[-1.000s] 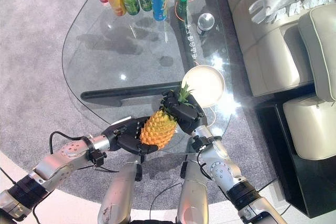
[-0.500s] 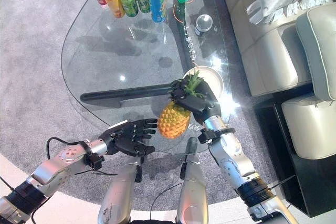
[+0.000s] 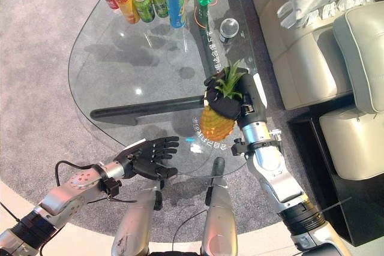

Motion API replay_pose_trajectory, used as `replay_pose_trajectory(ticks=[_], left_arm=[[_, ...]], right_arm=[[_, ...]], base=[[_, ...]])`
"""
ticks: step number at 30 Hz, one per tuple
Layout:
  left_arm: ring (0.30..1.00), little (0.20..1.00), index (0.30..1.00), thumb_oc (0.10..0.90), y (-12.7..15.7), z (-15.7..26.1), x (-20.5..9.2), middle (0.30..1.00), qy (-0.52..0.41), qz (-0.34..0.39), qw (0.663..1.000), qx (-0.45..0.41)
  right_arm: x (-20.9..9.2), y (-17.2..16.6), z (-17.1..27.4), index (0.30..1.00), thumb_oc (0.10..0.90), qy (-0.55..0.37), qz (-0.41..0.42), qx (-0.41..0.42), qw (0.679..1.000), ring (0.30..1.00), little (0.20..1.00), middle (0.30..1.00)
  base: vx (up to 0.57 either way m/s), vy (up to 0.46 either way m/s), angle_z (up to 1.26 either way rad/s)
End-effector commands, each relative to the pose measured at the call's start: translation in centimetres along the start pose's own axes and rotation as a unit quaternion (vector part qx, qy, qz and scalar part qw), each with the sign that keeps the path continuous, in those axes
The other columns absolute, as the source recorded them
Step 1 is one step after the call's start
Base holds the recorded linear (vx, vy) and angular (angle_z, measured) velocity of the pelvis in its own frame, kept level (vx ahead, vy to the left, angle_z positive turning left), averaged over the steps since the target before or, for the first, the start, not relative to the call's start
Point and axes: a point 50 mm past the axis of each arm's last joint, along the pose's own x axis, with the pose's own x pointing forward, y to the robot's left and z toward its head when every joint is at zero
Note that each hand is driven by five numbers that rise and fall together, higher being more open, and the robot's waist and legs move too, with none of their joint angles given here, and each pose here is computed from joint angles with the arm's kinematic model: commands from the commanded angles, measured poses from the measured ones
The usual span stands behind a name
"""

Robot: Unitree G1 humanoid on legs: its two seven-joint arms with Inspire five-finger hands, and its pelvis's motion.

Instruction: Pick up the fruit to the plate

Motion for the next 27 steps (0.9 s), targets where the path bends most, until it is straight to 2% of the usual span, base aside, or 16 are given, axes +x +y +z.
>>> replay_pose_trajectory(ticks=[1, 4, 11, 21, 27], left_arm=[[0.900, 0.900, 0.900, 0.800, -1.4, 2.6, 0.3, 0.900, -0.089, 0.003, 0.995, 0.034], [0.900, 0.900, 0.900, 0.800, -1.4, 2.2, 0.6, 0.900, -0.075, 0.008, 0.997, 0.019], [0.900, 0.900, 0.900, 0.800, -1.5, 1.4, 1.4, 0.900, -0.057, 0.003, 0.998, 0.008], [0.900, 0.900, 0.900, 0.800, -1.7, 1.5, 2.3, 0.900, -0.048, -0.002, 0.999, 0.001], [0.900, 0.900, 0.900, 0.800, -1.9, 1.6, 2.8, 0.900, -0.046, -0.004, 0.999, -0.005]], right_arm=[[2.3, 0.1, 8.4, 0.300, 0.100, -0.217, -0.033, 0.010, 0.976, 0.300, 0.200, 0.300], [2.7, 0.0, 8.6, 0.300, 0.100, -0.227, -0.056, 0.050, 0.971, 0.300, 0.200, 0.300], [4.4, 0.1, 7.5, 0.300, 0.100, -0.242, -0.109, 0.050, 0.963, 0.300, 0.200, 0.300], [5.8, -0.7, 9.0, 0.300, 0.100, -0.314, -0.174, 0.023, 0.933, 0.300, 0.200, 0.300], [6.5, -1.0, 8.9, 0.300, 0.100, -0.345, -0.231, -0.037, 0.909, 0.300, 0.200, 0.300]], base=[[0.00, 0.000, 0.00], [0.00, 0.000, 0.00], [0.00, 0.010, 0.00], [0.00, 0.029, 0.02], [0.00, 0.031, 0.05]])
